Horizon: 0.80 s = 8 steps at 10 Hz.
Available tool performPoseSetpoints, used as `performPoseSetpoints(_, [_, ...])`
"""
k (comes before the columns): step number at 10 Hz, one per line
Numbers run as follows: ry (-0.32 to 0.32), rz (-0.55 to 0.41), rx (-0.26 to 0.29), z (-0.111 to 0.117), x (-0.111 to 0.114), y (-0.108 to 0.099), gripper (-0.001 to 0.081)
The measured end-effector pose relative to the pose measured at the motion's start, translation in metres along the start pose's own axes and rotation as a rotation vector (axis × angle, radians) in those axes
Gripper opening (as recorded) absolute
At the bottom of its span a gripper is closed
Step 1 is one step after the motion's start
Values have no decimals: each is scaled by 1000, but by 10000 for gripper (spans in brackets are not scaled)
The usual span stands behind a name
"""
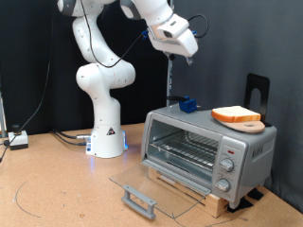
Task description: Make a piece of toast with the oven
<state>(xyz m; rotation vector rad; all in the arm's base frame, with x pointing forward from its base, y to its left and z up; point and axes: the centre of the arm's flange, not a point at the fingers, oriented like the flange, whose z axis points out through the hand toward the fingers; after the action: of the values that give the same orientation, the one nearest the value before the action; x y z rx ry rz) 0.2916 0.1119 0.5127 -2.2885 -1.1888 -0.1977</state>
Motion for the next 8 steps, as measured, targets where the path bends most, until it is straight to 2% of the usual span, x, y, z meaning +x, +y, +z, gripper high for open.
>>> performPoseSetpoints(3, [-42, -1, -51, 25, -13, 2, 807])
performPoseSetpoints(5, [-36, -4, -67, 28, -16, 0, 807])
performPoseSetpoints(8, [-47, 71, -117, 45, -11, 3, 807])
